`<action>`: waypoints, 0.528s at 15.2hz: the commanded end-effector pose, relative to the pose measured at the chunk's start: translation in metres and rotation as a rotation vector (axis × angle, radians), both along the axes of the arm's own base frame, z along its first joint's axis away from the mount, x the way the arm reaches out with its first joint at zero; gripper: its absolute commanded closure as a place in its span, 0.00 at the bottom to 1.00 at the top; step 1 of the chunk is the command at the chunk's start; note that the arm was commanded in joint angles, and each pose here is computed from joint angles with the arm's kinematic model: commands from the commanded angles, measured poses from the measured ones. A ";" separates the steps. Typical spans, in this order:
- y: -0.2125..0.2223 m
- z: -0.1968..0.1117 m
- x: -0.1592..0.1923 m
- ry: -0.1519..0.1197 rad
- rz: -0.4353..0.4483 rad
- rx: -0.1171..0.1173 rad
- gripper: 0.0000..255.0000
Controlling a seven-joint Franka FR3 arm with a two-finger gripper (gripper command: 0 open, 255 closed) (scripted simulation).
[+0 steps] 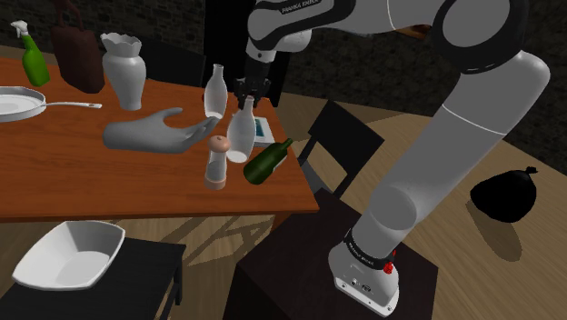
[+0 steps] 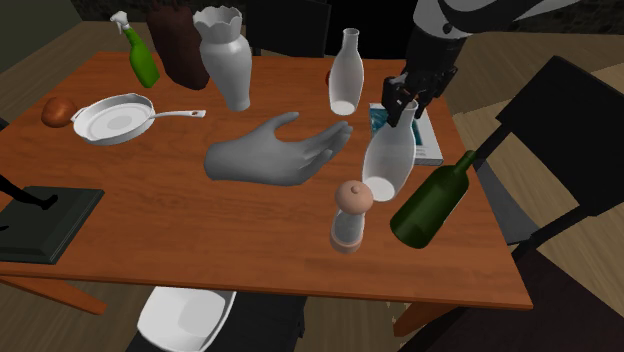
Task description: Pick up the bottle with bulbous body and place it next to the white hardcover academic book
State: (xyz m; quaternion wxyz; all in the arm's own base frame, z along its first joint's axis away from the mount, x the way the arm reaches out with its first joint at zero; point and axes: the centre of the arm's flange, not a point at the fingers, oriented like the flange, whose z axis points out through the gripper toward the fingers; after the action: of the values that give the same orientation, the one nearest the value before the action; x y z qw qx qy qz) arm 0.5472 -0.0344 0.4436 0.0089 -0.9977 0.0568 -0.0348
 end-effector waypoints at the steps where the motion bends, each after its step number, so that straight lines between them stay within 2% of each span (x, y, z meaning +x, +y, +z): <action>1: 0.000 -0.004 0.000 -0.001 0.000 0.000 1.00; 7: 0.000 -0.004 0.000 -0.001 0.000 0.000 1.00; 8: 0.000 -0.004 0.000 -0.001 0.000 0.000 0.00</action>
State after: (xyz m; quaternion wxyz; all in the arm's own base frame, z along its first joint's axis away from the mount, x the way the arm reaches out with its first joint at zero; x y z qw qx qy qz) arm 0.5470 -0.0348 0.4393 0.0089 -0.9977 0.0568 -0.0351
